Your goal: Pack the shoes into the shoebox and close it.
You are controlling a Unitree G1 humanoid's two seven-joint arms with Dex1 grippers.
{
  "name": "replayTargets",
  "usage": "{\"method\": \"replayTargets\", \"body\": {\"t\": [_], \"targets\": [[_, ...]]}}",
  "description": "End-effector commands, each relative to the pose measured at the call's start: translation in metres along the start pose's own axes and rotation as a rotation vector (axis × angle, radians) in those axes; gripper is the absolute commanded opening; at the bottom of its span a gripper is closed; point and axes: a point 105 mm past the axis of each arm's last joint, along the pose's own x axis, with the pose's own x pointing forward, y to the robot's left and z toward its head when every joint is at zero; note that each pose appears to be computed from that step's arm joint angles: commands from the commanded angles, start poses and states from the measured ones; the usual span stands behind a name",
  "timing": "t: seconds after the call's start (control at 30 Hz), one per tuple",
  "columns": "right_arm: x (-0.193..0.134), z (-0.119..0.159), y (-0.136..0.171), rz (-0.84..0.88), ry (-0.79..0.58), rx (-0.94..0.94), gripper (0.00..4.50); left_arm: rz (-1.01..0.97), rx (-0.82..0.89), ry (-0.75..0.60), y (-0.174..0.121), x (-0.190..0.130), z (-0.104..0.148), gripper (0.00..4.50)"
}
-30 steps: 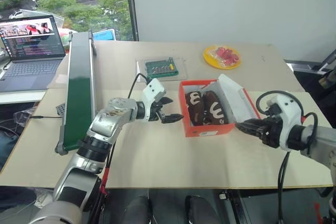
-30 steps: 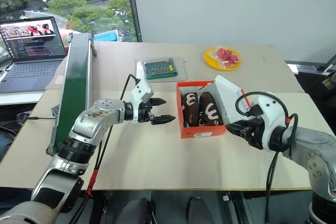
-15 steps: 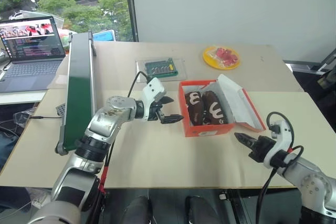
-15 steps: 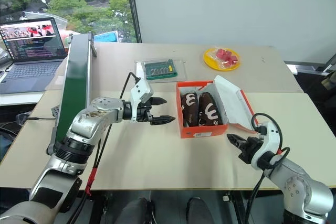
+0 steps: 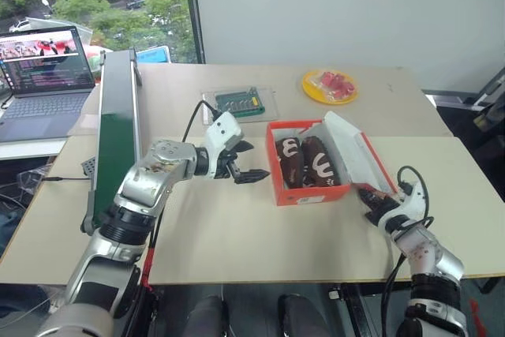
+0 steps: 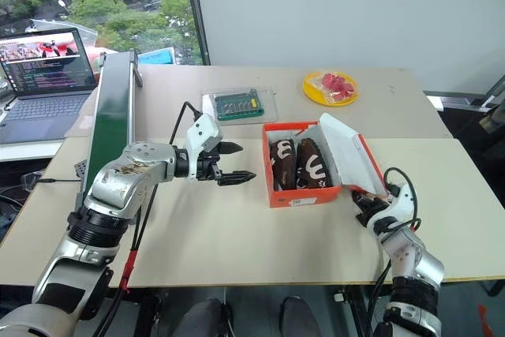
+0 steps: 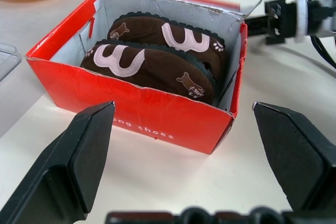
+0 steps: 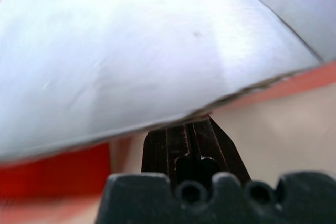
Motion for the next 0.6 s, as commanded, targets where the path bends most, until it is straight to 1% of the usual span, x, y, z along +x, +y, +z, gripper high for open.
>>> {"method": "replayTargets", "body": {"t": [0.03, 0.1, 0.17, 0.23, 0.27, 0.3, 0.33, 0.37, 0.4, 0.47, 0.5, 0.53, 0.6], "targets": [[-0.005, 0.043, -0.003, 0.053, -0.225, 0.115, 0.02, 0.025, 0.038, -0.015, 0.002, -0.005, 0.009, 4.50], [-0.008, 0.060, 0.007, 0.122, -0.299, 0.162, 0.02, 0.028, 0.037, -0.018, 0.003, -0.006, 0.010, 4.50], [-0.015, 0.080, 0.024, 0.235, -0.365, 0.210, 0.02, 0.031, 0.032, -0.022, 0.004, -0.006, 0.011, 4.50], [-0.026, 0.098, 0.044, 0.344, -0.404, 0.237, 0.02, 0.035, 0.031, -0.020, 0.004, -0.007, 0.010, 4.50], [-0.029, 0.103, 0.051, 0.373, -0.408, 0.242, 0.02, 0.036, 0.031, -0.018, 0.004, -0.007, 0.010, 4.50], [-0.038, 0.111, 0.075, 0.481, -0.398, 0.263, 0.02, 0.047, 0.030, -0.015, 0.005, -0.008, 0.009, 4.50], [-0.046, 0.114, 0.095, 0.569, -0.372, 0.263, 0.02, 0.057, 0.029, -0.014, 0.006, -0.009, 0.008, 4.50], [-0.053, 0.114, 0.109, 0.626, -0.349, 0.263, 0.02, 0.064, 0.029, -0.013, 0.007, -0.009, 0.008, 4.50], [-0.059, 0.109, 0.131, 0.699, -0.295, 0.233, 0.02, 0.074, 0.029, -0.013, 0.008, -0.009, 0.007, 4.50], [-0.065, 0.098, 0.159, 0.781, -0.206, 0.179, 0.02, 0.088, 0.034, -0.011, 0.010, -0.009, 0.006, 4.50], [-0.069, 0.090, 0.173, 0.826, -0.151, 0.151, 0.02, 0.092, 0.034, -0.011, 0.010, -0.009, 0.006, 4.50], [-0.070, 0.077, 0.184, 0.855, -0.072, 0.102, 0.02, 0.098, 0.034, -0.012, 0.011, -0.009, 0.006, 4.50], [-0.067, 0.053, 0.196, 0.868, 0.060, 0.017, 0.02, 0.114, 0.033, -0.010, 0.014, -0.010, 0.006, 4.50]]}}
